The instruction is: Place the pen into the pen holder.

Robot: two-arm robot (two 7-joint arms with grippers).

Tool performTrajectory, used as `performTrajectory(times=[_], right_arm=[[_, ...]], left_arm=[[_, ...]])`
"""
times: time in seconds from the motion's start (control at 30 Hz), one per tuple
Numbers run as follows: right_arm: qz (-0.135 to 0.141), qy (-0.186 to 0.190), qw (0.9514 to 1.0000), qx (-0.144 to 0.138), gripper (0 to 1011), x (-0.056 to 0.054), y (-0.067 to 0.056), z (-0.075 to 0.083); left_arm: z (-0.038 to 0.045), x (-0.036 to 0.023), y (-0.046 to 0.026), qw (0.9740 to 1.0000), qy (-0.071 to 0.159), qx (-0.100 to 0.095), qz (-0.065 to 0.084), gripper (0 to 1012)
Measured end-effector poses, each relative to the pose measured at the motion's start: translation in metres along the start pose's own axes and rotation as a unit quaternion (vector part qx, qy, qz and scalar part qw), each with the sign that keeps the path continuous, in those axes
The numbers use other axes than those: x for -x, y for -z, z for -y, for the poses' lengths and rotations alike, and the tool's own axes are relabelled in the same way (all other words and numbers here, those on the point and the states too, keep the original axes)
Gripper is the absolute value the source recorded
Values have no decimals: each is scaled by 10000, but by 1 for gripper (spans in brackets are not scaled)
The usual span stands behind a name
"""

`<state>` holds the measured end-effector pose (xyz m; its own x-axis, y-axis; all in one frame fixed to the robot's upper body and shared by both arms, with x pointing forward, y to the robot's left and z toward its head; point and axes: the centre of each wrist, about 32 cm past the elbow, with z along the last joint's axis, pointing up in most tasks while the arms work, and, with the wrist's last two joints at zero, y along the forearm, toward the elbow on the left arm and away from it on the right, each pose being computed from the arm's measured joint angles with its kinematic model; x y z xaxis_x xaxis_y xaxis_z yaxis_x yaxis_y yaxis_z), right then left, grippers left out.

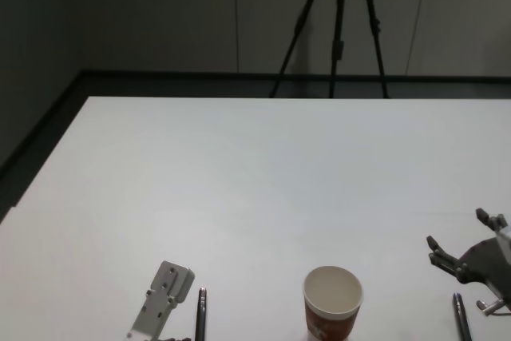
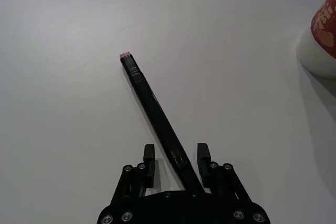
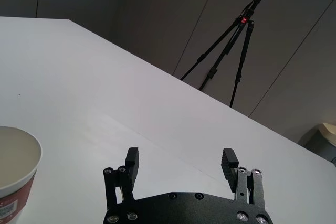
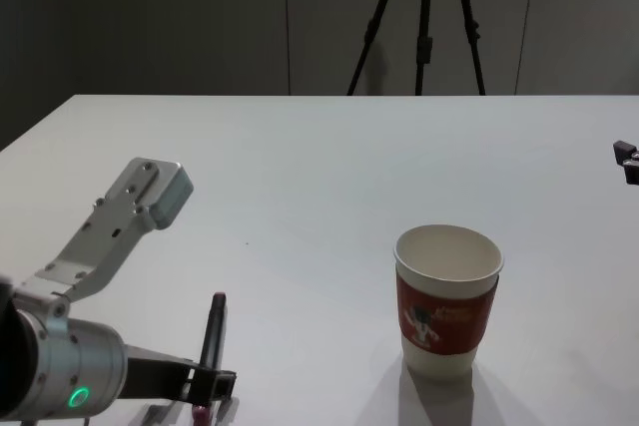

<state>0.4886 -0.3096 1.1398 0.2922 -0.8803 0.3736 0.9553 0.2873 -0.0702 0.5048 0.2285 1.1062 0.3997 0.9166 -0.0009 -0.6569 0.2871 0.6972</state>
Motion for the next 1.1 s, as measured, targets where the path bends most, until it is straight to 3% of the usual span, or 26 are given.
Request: performTrajectory(times=[0.1, 0.13, 0.37, 0.73, 1.1], right_arm=[[0, 0, 10000, 0, 1001, 0, 0, 0], [0, 0, 10000, 0, 1001, 0, 0, 0], [1, 0, 10000, 0, 1001, 0, 0, 0], [0, 0, 10000, 0, 1001, 0, 0, 0], [0, 0, 10000, 0, 1001, 0, 0, 0]], left_arm=[[-4, 1, -2, 10000, -10, -3, 12, 462], [-6, 2, -4, 10000, -21, -7, 21, 398], [-16, -5, -12, 10000, -66, -17, 38, 193], [-45, -35, -34, 9999, -118, 40, 50, 184], [-160, -100, -67, 9983, -252, 458, 268, 183]])
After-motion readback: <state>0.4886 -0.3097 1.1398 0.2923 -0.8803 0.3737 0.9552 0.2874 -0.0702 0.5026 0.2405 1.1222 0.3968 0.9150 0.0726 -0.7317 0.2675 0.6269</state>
